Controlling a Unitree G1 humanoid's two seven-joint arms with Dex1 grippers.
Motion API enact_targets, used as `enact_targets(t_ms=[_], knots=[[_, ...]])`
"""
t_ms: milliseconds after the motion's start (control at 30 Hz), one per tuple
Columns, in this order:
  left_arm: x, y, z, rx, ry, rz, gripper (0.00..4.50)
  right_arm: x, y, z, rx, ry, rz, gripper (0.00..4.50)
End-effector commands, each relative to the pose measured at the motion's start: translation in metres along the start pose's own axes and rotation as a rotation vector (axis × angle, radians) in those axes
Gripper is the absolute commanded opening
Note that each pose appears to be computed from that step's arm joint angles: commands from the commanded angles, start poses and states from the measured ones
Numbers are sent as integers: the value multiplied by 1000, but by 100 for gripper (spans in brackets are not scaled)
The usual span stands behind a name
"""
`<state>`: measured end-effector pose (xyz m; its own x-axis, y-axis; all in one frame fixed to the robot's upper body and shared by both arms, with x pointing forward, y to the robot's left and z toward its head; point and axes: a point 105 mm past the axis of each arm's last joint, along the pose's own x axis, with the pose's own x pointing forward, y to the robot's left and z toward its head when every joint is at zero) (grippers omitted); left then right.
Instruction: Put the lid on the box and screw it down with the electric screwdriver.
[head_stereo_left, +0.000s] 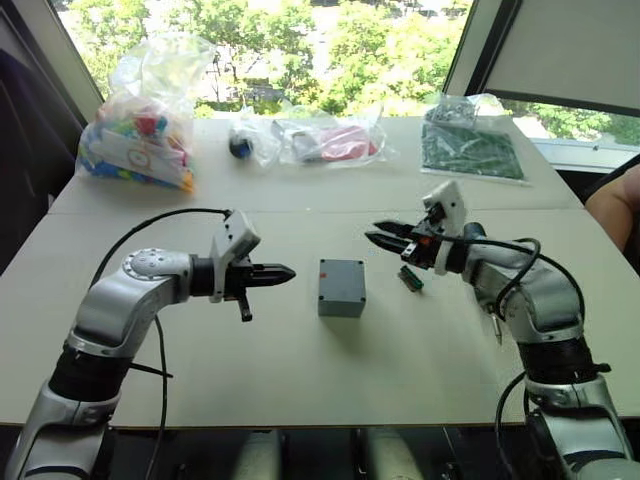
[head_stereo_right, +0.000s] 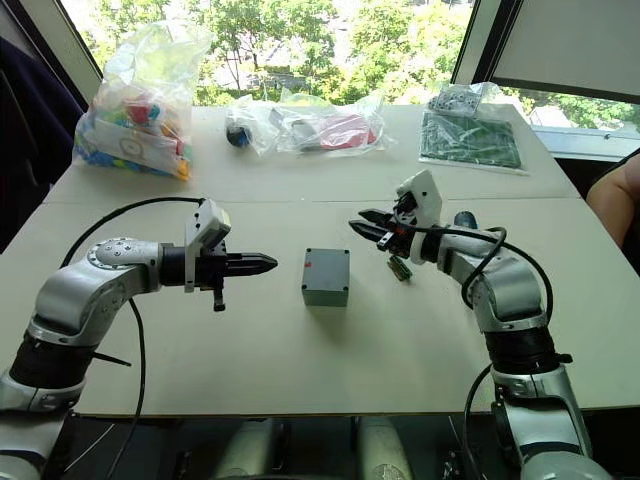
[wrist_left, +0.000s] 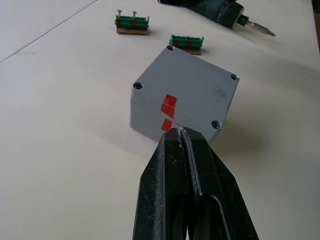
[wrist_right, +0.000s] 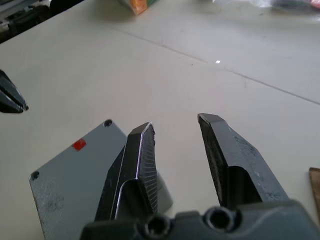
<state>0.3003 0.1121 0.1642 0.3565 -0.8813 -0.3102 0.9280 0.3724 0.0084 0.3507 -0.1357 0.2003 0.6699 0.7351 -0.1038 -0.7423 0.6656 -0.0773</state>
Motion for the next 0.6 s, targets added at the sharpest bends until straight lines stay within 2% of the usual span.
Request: enact_targets(t_ms=[33, 133, 233, 300, 367, 467, 533, 600], knots=[[2, -1, 14, 57, -32, -8, 0, -16, -10, 33, 8, -88, -39, 144], [8, -4, 29, 115, -54, -38, 0, -51, -34, 34, -59, 57, -88, 210], [21, -14, 38, 213, -51, -110, 0, -87, -83, 52, -151, 248, -334, 328], [28, -19, 42, 243, -58, -136, 0, -95, -97, 61, -159, 293, -425, 392], [33, -26, 50, 286, -81, -164, 0, -94, -97, 68, -69, 343, -402, 446], [38, -33, 57, 327, -104, -189, 0, -98, -101, 67, -90, 450, -414, 446], [41, -35, 61, 342, -119, -191, 0, -105, -105, 54, -98, 544, -433, 446], [42, -39, 62, 357, -128, -195, 0, -115, -106, 30, -6, 642, -448, 446]])
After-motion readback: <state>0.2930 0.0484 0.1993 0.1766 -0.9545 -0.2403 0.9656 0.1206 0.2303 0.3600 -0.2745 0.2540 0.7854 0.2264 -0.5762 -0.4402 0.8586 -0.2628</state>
